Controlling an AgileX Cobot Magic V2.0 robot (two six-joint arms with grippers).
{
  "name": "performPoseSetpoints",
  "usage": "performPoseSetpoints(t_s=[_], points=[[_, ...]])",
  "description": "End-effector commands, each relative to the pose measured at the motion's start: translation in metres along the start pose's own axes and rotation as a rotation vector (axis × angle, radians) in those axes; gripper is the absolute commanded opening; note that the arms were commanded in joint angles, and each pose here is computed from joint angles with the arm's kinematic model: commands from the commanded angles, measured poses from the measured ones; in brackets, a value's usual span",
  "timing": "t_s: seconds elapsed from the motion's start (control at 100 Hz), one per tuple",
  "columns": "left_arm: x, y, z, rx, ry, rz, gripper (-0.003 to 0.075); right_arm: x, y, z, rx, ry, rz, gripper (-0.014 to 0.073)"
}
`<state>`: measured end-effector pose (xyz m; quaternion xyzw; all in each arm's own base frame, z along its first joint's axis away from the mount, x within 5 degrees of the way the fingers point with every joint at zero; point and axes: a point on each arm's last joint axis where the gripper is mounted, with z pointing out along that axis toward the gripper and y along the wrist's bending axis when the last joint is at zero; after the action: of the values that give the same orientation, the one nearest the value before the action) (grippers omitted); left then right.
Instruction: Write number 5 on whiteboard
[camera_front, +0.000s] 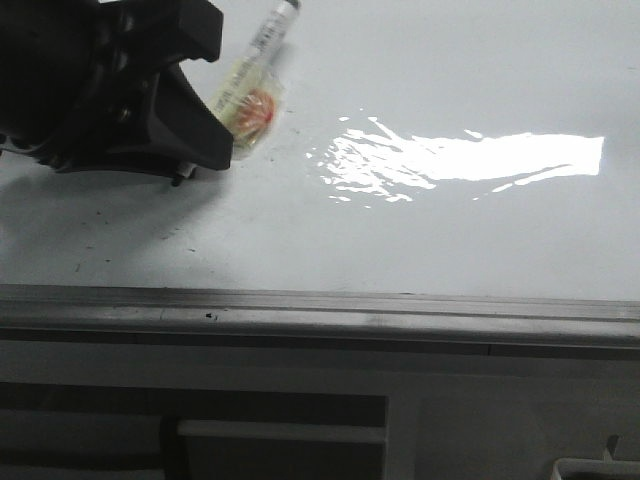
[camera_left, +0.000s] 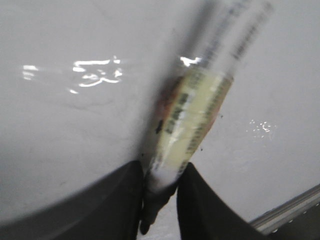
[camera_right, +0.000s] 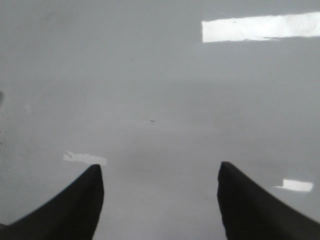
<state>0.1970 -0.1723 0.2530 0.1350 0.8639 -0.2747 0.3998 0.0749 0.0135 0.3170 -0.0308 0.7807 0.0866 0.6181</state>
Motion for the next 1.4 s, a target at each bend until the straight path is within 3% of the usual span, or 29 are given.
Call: performPoseSetpoints(t_s=[0.0, 0.15, 0.26, 0.41, 0.58, 0.89, 1.08, 1.39], points=[[-0.012, -0.003, -0.002, 0.0, -0.063, 0.001, -0.0018, -0.016, 0.003, -0.001, -0.019, -0.086, -0.004, 0.0438], [-0.013, -0.013, -0.017, 0.048, -0.07, 0.129, -0.002, -0.016, 0.008, 0.0, -0.074, -0.076, -0.017, 0.0438], [-0.012, -0.029, -0.038, 0.118, -0.087, 0.362, -0.002, -0.015, 0.019, 0.0, -0.198, -0.034, -0.081, 0.0438], [-0.004, -0.053, -0.065, 0.222, -0.127, 0.722, -0.002, -0.015, 0.041, 0.006, -0.435, 0.074, -0.257, 0.0438], [0.006, -0.073, -0.081, 0.316, -0.189, 1.024, -0.002, -0.028, 0.065, 0.014, -0.618, 0.086, -0.299, 0.0438], [0.009, -0.078, -0.082, 0.343, -0.192, 1.056, -0.002, -0.032, 0.106, 0.029, -0.802, 0.077, -0.346, 0.0439], [0.009, -0.078, -0.082, 0.343, -0.191, 1.057, -0.002, -0.033, 0.123, 0.045, -0.789, 0.018, -0.33, 0.0439], [0.009, -0.078, -0.082, 0.345, -0.189, 1.053, -0.002, -0.02, 0.139, 0.063, -0.797, 0.095, -0.356, 0.0438]])
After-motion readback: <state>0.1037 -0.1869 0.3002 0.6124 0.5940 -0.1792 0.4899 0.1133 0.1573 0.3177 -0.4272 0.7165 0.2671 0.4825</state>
